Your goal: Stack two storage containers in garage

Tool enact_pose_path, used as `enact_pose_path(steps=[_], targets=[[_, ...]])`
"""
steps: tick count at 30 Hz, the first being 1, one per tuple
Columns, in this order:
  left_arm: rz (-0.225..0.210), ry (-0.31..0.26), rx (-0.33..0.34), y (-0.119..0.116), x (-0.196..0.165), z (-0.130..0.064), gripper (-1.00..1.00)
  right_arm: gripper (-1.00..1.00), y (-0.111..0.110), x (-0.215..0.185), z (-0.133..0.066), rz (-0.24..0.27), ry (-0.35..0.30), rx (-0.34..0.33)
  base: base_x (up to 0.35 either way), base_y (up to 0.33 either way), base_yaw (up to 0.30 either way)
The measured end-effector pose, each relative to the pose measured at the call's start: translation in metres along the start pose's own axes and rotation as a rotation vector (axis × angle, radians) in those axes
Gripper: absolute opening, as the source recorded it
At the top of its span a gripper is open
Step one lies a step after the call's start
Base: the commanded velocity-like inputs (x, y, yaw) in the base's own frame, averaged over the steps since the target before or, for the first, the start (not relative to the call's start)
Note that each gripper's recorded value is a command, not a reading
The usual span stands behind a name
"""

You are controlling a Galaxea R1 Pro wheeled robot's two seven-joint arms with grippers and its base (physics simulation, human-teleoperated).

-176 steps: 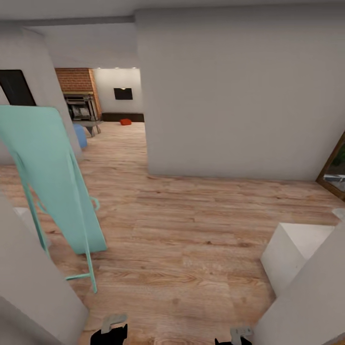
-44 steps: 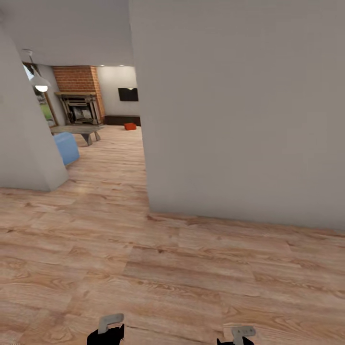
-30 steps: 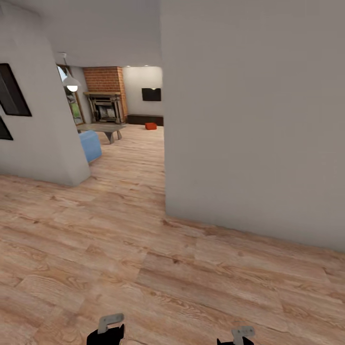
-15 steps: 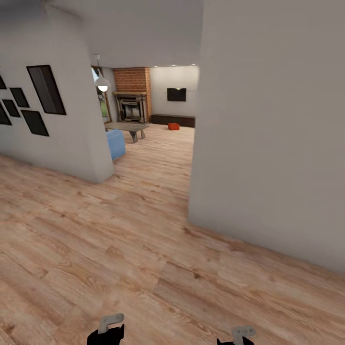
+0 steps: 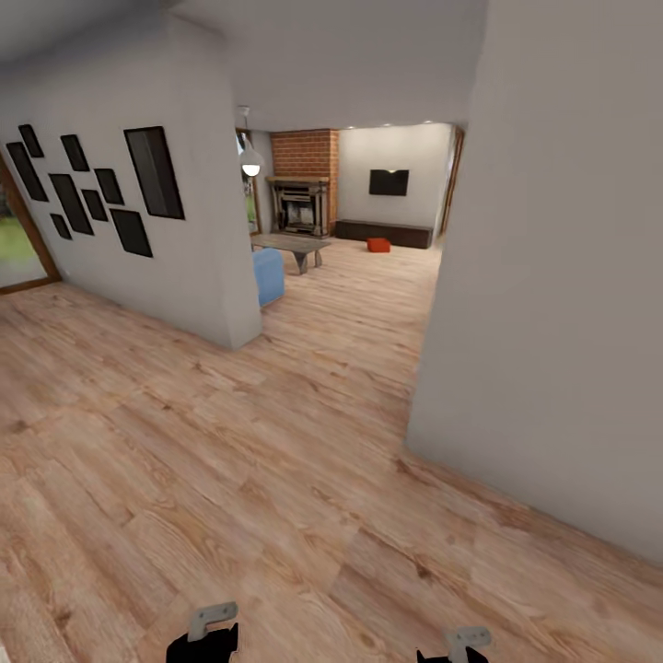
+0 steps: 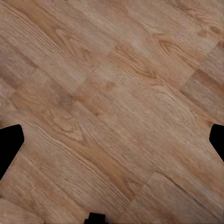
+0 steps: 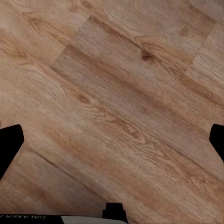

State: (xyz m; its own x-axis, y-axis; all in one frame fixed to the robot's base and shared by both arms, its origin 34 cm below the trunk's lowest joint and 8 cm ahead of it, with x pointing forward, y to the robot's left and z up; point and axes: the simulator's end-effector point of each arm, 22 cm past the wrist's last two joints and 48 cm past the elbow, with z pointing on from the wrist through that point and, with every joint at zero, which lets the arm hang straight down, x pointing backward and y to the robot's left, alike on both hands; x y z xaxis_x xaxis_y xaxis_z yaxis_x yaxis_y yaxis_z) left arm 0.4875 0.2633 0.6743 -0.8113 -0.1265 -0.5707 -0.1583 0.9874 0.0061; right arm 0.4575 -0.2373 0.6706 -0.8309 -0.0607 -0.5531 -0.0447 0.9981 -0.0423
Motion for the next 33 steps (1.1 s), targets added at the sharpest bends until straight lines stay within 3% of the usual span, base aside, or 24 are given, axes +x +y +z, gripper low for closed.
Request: enact_pose_path(steps=[11, 33], targets=[[0.001, 0.0, -0.005, 0.002, -0.0002, 0.0001, 1.0, 1.0, 0.0, 0.0, 0.0, 0.0, 0.0, 0.0, 0.328, 0.004, 0.26], [-0.002, 0.002, 0.0, -0.0034, 0.0008, -0.0004, 1.0, 1.0, -0.0001, 0.0003, -0.0001, 0.0, 0.001, 0.0, 0.329, 0.0, 0.008]])
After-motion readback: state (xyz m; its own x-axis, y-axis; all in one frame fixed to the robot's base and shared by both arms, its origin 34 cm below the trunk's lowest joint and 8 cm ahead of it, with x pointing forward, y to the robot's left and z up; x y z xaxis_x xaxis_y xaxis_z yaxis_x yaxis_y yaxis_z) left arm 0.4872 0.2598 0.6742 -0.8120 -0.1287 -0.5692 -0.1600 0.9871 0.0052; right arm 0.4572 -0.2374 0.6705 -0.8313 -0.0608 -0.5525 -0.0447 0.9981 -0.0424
